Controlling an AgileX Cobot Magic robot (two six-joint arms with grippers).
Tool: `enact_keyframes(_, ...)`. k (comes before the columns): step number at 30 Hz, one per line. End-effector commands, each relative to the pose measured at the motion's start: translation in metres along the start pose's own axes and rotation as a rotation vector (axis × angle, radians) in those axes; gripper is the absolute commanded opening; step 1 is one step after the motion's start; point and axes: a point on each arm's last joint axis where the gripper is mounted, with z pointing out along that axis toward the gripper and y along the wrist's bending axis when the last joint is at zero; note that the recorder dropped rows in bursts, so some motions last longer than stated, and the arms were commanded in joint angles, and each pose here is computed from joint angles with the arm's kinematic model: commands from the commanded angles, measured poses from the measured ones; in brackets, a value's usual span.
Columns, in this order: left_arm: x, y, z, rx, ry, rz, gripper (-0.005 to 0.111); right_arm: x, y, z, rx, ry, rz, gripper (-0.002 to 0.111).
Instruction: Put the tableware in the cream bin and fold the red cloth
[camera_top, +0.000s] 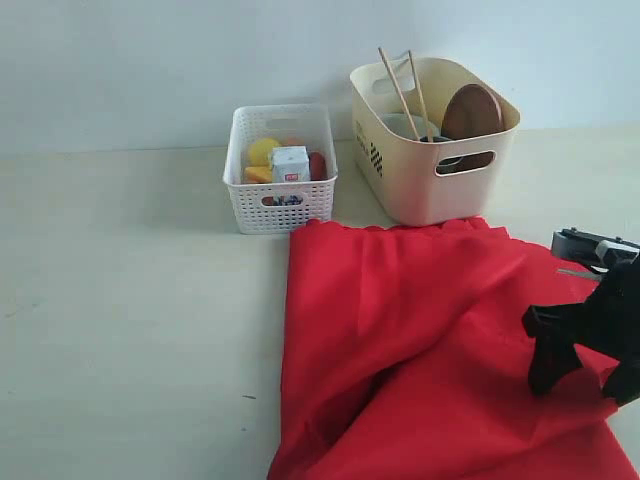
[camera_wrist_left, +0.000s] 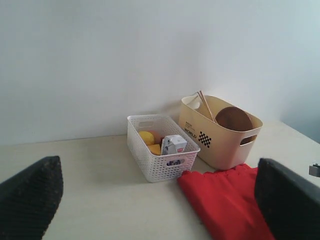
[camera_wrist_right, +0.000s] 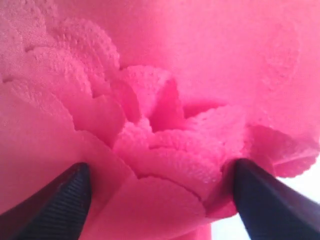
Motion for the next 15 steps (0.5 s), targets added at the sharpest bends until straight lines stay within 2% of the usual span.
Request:
enact_keyframes(1,0.000,0.000,-0.001,0.018,-0.034,0.009,0.102,-0.004,-0.004,0.013,0.004,0.000,-0.009,0.057)
enact_keyframes(6,0.000,0.000,-0.001,0.018,-0.034,0.009,0.102,-0.006,-0.006,0.013,0.022,-0.027,-0.048,0.005)
enact_keyframes(7,0.000,0.000,-0.001,0.018,-0.034,0.009,0.102,-0.007,-0.006,0.013,0.027,-0.031,-0.062,0.000)
enact_keyframes(11,0.000,0.000,-0.001,0.016,-0.031,0.010,0.102,-0.009,-0.009,0.013,0.059,-0.056,-0.093,0.000)
enact_keyframes(15,0.000,0.000,-0.001,0.014,-0.029,0.013,0.102,-0.012,-0.020,0.007,0.139,-0.070,-0.055,0.000)
